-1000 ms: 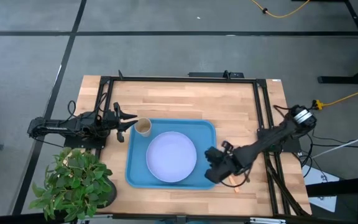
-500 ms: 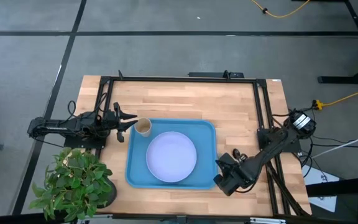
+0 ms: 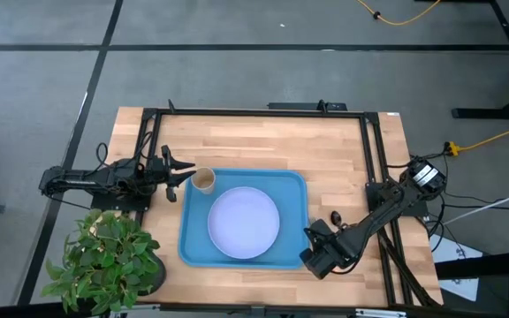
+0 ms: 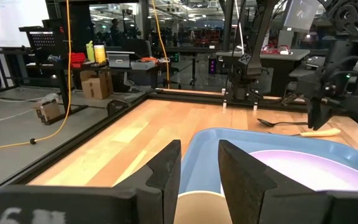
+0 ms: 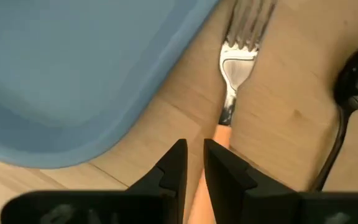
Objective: Pick and place plate/cup/fork/spoon on tray
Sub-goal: Put the yellow fork on the blue tray to the right of the purple plate
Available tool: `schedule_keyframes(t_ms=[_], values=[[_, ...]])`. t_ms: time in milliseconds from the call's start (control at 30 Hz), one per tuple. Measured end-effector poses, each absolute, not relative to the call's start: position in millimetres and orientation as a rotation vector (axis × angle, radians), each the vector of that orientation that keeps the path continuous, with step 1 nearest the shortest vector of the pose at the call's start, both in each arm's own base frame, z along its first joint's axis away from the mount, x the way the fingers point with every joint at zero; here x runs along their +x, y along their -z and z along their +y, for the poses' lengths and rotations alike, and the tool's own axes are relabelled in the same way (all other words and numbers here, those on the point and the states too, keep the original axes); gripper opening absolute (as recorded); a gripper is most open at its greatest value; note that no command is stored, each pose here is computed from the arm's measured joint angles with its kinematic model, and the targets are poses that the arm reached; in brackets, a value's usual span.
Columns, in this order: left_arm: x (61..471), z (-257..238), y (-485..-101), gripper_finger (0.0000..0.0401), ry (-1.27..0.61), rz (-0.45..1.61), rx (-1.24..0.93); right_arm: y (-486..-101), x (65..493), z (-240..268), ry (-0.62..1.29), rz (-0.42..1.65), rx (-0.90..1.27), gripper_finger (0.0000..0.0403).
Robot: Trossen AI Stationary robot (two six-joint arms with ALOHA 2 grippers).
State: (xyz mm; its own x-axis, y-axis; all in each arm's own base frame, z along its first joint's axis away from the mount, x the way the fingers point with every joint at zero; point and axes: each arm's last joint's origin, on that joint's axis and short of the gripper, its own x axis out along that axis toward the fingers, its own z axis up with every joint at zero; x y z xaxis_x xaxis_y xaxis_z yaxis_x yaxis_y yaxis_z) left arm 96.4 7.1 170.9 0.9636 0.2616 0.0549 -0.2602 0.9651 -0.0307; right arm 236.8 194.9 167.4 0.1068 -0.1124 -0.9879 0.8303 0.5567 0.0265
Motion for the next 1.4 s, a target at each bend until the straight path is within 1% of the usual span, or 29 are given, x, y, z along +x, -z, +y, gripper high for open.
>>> schedule_keyframes(t_ms=[100,200,333,500,600,700,867,1033,1167,1400], values=[[96,7,-171,0.0101,-0.264,-0.059,-0.023,-166,238,199,0.779,1.262,0.742,0.0058],[96,7,-171,0.0101,-0.264,-0.059,-0.023,-163,236,201,0.820,1.237,0.755,0.0058],[96,7,-171,0.0101,-0.264,-0.059,-0.023,-163,233,204,0.831,1.233,0.754,0.0058],[96,7,-171,0.0101,-0.264,-0.059,-0.023,-162,227,202,0.894,1.231,0.739,0.0058],[96,7,-171,0.0101,-0.264,-0.059,-0.023,-156,223,199,0.931,1.222,0.751,0.0059],[96,7,-171,0.0101,-0.264,-0.059,-0.023,-147,221,196,0.931,1.211,0.777,0.0069],[96,7,-171,0.0101,-0.264,-0.059,-0.023,-142,220,195,0.925,1.211,0.783,0.0099],[96,7,-171,0.0101,-0.264,-0.059,-0.023,-142,219,197,0.912,1.264,0.789,0.0107],[96,7,-171,0.0101,-0.264,-0.059,-0.023,-142,218,197,0.905,1.275,0.784,0.0098],[96,7,-171,0.0101,-0.264,-0.059,-0.023,-142,220,197,0.872,1.281,0.779,0.0060]])
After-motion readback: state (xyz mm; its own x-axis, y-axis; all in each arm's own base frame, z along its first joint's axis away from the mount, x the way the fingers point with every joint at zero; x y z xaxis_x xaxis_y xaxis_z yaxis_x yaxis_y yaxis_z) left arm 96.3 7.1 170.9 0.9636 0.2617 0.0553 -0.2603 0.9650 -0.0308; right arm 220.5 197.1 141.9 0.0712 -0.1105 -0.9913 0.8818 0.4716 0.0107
